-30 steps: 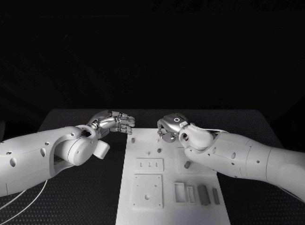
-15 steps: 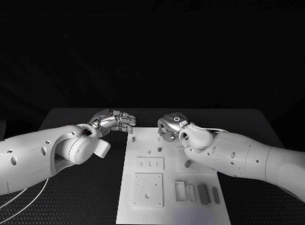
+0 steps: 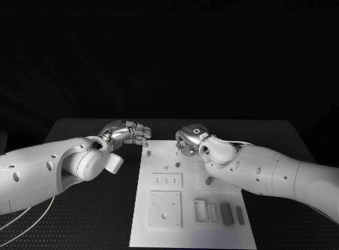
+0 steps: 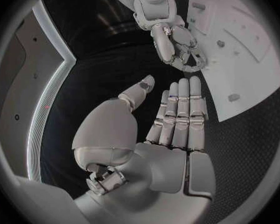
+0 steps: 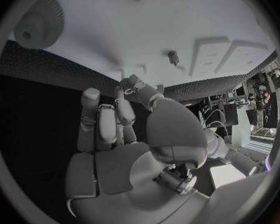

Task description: Assemble the parts on the task board

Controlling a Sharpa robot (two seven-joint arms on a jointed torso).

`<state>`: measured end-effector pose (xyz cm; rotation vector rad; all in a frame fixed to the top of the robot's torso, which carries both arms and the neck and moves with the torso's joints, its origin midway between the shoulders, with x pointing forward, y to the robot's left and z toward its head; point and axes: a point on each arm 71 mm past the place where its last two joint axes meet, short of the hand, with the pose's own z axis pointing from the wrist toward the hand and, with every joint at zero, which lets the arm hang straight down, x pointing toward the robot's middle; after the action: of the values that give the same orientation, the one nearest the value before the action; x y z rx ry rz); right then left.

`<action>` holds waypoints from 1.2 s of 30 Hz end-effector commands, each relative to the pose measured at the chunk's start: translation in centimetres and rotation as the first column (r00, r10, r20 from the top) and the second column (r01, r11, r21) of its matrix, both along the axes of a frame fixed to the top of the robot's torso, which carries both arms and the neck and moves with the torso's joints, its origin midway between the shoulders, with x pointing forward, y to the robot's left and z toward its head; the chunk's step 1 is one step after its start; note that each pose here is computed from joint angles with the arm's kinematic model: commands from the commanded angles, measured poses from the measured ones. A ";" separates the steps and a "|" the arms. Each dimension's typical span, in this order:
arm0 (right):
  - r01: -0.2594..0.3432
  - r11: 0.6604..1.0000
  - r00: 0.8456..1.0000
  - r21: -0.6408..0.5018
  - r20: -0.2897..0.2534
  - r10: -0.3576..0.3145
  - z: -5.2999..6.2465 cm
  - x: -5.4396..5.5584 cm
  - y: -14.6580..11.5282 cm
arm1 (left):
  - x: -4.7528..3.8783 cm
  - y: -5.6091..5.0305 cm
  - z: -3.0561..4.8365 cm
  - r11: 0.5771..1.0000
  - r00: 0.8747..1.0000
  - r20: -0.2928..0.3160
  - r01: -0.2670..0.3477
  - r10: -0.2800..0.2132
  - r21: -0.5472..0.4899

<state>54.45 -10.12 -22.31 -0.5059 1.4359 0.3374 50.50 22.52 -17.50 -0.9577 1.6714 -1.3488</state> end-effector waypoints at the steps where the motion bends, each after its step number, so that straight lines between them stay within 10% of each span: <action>1: 0.001 1.000 1.000 -0.017 -0.005 -0.001 -0.1 0.0 0.1 | -0.02 -0.3 0.16 1.000 1.000 0.005 0.016 -0.016 -0.009; 36: 0.022 0.999 1.000 -0.027 -0.021 -0.023 -0.4 0.5 0.2 | -0.01 -0.3 0.28 1.000 1.000 0.005 0.019 -0.019 -0.011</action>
<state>54.97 -10.03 -22.69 -0.5070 1.4625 0.3122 50.51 22.48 -17.41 -0.9565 1.6715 -1.3505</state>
